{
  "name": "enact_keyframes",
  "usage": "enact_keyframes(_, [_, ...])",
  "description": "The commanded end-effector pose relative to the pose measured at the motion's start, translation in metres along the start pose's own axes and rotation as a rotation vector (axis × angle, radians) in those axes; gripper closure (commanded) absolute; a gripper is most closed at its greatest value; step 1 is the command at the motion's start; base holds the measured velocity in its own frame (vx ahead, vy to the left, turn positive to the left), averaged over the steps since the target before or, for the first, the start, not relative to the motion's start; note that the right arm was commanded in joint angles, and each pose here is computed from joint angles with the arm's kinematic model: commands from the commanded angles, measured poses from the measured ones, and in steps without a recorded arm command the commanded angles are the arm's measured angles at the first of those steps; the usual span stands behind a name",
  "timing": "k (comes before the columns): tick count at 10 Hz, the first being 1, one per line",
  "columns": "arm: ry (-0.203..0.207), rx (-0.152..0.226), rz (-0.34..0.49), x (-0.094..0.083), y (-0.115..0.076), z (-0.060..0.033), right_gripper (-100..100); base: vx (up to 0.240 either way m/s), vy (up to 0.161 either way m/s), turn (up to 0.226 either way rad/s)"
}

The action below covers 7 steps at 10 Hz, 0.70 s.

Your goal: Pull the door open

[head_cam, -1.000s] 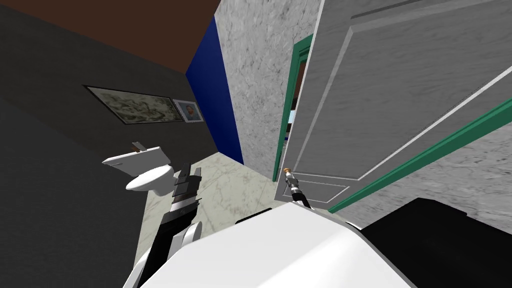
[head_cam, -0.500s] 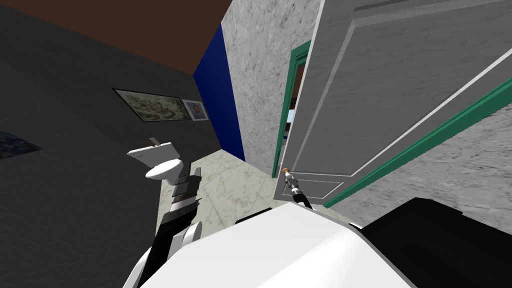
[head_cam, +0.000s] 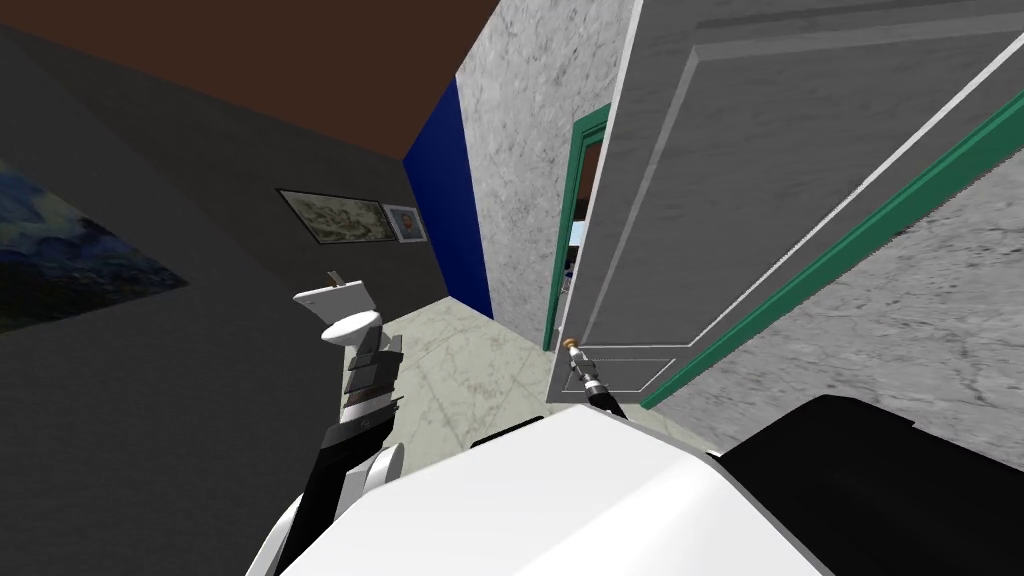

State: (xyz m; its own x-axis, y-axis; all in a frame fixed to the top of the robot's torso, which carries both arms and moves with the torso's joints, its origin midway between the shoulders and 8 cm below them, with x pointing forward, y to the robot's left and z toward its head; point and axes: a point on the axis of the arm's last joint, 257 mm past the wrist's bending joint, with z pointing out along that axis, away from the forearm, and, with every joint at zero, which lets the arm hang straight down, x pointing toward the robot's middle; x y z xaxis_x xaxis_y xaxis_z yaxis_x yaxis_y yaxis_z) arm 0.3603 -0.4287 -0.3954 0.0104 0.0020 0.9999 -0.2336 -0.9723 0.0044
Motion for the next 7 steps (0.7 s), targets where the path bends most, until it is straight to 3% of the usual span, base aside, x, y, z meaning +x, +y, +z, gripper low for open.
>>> enact_keyframes(1, [0.006, 0.016, 0.000, 0.001, 0.003, -0.0085, 100, -0.218, -0.044, 0.156])
enact_keyframes(7, [0.010, 0.085, 0.003, 0.003, 0.013, -0.0494, 100, -0.176, -0.022, 0.132])
